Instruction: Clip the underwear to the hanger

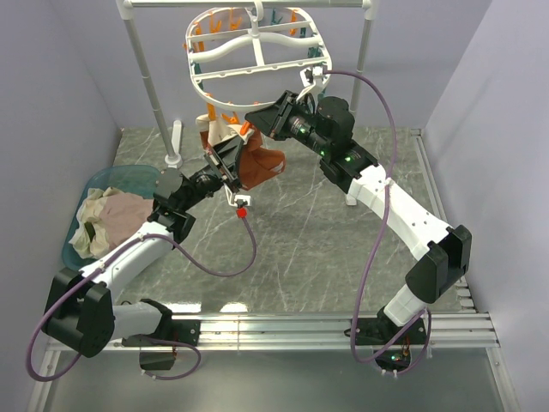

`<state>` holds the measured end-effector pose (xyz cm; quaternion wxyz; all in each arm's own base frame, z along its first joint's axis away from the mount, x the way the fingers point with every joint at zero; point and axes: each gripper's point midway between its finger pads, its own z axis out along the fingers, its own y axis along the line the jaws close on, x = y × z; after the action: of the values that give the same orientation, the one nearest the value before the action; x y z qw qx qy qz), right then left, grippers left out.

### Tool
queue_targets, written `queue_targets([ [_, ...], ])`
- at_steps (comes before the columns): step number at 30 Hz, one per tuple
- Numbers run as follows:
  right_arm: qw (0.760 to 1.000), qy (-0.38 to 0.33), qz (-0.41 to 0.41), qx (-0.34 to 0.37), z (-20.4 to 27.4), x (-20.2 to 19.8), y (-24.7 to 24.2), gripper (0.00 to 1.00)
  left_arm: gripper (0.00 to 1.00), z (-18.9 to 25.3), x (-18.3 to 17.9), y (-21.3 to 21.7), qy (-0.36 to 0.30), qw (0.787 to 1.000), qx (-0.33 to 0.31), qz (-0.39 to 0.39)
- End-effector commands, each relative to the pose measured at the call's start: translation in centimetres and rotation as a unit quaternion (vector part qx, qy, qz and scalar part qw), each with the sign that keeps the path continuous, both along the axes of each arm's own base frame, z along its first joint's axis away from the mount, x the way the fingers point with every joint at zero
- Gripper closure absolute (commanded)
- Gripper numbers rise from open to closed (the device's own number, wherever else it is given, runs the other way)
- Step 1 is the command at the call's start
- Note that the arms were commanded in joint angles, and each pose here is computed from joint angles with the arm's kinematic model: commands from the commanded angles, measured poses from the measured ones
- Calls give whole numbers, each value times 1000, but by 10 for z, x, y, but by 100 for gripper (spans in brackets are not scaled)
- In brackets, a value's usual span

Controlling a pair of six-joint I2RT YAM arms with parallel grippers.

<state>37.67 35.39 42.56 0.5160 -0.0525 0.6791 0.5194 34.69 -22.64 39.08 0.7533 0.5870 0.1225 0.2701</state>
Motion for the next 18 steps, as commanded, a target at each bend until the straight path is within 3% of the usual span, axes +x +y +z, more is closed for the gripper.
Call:
queue_targets([
  [1,1000,13,-10,-10,-13,9,-3,100,100,29,-14,-4,-46,999,-4,-19],
  [8,1000,11,-7,-15,-16,8,-2,100,100,30,-13,-5,-48,999,-1,-19],
  [15,1000,6,-3,-13,-12,6,-2,71,100,30,-10,-6,-47,999,0,-17],
  [18,1000,4,0,-11,-9,4,-2,68,100,29,-8,-7,-45,999,2,-15],
])
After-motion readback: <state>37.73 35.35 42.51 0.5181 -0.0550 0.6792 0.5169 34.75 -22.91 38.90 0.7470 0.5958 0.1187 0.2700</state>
